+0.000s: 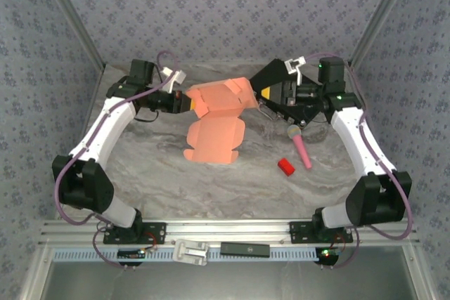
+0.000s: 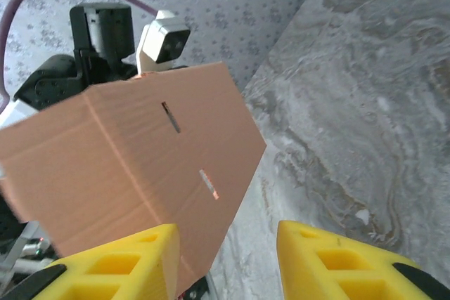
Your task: Fold the paper box
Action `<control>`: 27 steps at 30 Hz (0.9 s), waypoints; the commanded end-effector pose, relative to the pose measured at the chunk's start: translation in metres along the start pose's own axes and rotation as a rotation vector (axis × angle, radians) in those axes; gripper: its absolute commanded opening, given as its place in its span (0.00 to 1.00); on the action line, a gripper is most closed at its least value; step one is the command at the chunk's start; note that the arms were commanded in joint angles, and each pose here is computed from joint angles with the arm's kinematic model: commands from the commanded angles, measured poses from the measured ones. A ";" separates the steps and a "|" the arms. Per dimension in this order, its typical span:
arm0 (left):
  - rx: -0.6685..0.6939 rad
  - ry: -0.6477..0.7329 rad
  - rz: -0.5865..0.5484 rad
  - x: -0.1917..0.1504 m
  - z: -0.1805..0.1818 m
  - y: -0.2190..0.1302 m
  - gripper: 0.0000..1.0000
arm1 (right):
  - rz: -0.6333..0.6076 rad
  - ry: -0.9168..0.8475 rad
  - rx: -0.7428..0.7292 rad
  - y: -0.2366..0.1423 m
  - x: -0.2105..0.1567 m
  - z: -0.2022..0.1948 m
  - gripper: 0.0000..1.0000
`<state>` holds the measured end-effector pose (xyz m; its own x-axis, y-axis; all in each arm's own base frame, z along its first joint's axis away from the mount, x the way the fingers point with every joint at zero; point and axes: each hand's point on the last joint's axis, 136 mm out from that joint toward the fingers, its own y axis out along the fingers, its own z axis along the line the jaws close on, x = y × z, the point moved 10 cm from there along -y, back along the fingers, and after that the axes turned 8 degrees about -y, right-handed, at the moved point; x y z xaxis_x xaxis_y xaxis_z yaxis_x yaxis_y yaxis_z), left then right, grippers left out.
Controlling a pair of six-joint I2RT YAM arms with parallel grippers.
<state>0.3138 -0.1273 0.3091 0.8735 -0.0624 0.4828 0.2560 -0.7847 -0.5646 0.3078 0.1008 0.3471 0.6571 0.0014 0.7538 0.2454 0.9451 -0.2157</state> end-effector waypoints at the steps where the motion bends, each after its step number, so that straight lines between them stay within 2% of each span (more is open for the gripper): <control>1: -0.076 0.042 0.007 0.006 -0.009 -0.003 0.00 | 0.020 -0.082 0.078 0.008 0.009 0.016 0.42; 11: -0.034 0.027 0.015 0.004 -0.011 0.005 0.00 | 0.058 -0.117 0.156 0.026 0.012 0.033 0.42; 16: -0.021 0.024 0.011 0.004 -0.012 0.009 0.00 | 0.098 -0.111 0.143 0.037 0.004 0.032 0.42; 21: -0.005 0.018 0.013 0.003 -0.014 0.010 0.00 | 0.100 -0.102 0.075 0.040 0.002 0.027 0.45; 27: 0.023 0.015 0.009 0.002 -0.016 0.010 0.00 | 0.112 -0.154 -0.082 0.042 0.004 0.035 0.48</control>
<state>0.3135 -0.1421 0.3032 0.8869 -0.0795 0.4551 0.2411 -0.7605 -0.6029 0.2990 0.1497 0.3531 0.6053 0.1355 0.7844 0.1679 0.9415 -0.2922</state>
